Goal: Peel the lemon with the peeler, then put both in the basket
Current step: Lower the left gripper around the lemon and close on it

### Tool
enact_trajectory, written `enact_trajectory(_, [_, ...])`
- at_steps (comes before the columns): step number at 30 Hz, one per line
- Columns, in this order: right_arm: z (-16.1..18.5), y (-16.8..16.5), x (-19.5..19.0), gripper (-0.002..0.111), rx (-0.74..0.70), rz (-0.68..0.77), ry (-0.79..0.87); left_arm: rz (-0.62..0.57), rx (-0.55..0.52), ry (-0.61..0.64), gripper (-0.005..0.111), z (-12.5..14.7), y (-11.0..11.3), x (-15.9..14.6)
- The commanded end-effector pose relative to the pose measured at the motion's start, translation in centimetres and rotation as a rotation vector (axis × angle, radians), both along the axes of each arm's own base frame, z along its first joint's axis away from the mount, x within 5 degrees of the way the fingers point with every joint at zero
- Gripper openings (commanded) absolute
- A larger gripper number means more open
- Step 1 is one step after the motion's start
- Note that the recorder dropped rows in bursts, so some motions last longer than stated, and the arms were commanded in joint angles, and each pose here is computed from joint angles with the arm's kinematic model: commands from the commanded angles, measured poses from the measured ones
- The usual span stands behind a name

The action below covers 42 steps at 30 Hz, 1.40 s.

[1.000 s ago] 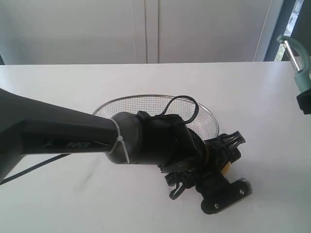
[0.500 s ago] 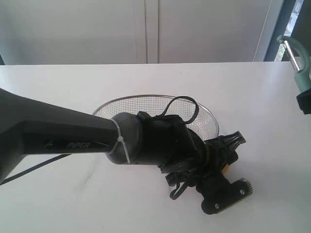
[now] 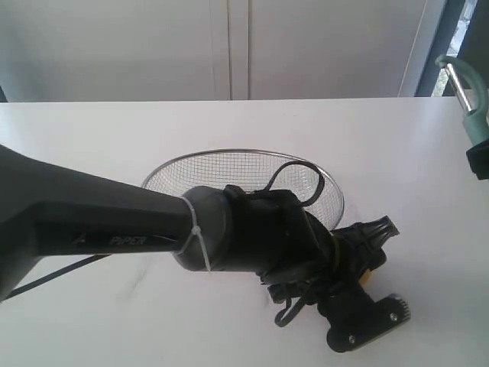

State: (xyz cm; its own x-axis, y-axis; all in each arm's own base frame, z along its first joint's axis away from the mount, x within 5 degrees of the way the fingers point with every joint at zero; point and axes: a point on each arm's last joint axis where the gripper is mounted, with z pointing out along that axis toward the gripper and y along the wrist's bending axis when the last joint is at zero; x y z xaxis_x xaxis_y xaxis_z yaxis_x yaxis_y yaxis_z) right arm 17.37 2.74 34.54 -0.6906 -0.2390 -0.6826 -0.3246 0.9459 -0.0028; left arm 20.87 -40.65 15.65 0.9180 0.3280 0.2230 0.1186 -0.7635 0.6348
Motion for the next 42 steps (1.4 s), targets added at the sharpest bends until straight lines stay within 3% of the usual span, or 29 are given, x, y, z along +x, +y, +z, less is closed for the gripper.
enact_trajectory(1, [0.3,-0.1,0.0,0.000,0.005,-0.013,-0.024,0.007,-0.010,0.011,0.000,1.2,-0.2,-1.0])
enact_trajectory(10, [0.3,-0.1,0.0,0.000,0.005,-0.013,-0.024,0.196,0.016,0.133,0.000,3.8,1.5,-1.5])
enact_trajectory(17, [0.3,-0.1,0.0,0.000,0.005,-0.014,-0.028,0.332,0.010,0.375,0.000,4.3,2.2,-2.9])
enact_trajectory(22, [0.3,-0.1,0.0,0.000,0.005,-0.014,-0.030,0.358,0.081,0.420,0.000,3.9,2.7,-3.3])
enact_trajectory(33, [0.3,-0.1,0.0,0.000,0.005,-0.015,-0.032,0.395,0.066,0.522,0.000,3.7,2.6,-4.0])
enact_trajectory(42, [0.3,-0.1,0.0,0.000,0.005,-0.016,-0.034,0.414,0.139,0.549,0.029,2.1,3.0,-4.2])
